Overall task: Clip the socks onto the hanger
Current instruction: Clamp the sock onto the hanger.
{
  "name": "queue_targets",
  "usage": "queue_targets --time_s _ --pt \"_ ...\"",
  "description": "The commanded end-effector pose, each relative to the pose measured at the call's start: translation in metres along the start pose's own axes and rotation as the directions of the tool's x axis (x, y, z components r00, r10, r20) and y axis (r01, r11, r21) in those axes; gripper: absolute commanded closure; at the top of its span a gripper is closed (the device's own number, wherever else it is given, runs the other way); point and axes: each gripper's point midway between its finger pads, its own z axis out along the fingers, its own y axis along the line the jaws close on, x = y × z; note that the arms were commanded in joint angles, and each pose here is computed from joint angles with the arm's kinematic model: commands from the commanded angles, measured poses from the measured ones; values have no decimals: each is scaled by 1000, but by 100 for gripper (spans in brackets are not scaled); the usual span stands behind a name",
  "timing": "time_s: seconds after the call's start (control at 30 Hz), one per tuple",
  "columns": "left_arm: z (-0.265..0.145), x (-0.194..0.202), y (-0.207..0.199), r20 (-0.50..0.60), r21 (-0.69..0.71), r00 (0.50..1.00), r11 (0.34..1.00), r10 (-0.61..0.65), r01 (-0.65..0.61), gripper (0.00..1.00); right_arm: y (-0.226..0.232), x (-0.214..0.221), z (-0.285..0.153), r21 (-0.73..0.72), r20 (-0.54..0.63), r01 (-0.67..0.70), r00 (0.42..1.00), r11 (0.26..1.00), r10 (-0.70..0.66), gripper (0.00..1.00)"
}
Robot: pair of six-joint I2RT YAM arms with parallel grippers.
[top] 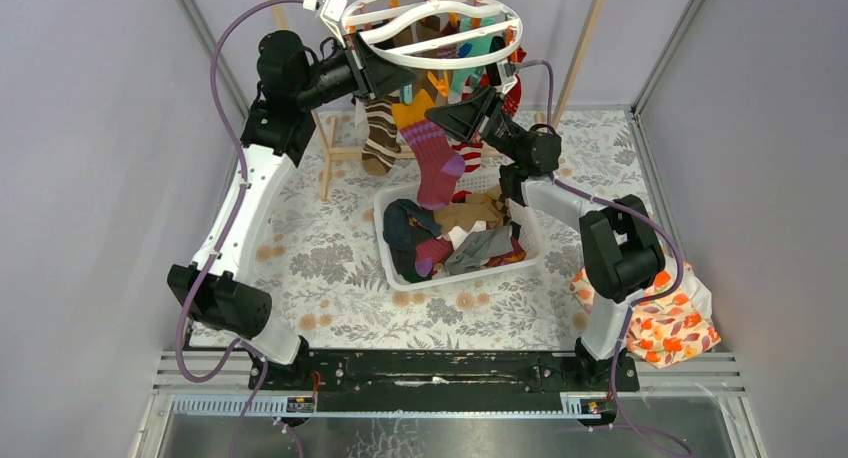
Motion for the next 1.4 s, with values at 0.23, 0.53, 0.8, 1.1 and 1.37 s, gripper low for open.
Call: queue_targets --time_s 0.23,0.53,0.8,1.1,1.37 --pt "-4 -1 -25 -20 110 999 993 -38 39 100 51 -10 10 -165 23 153 988 974 -151 100" --pt "-5 -2 -30 -17 120 999 992 -44 46 100 49 -13 10 -159 49 191 982 969 -185 100" --pt "-5 -4 -31 -14 123 999 991 -47 48 100 44 -23 10 -144 118 227 970 963 -211 100" --pt "-5 -6 -33 -8 128 999 990 -51 51 100 37 -21 12 -137 107 231 970 963 -217 100" --pt "-5 -7 -34 -7 130 999 990 -53 53 100 27 -19 15 -98 99 231 970 968 -221 100"
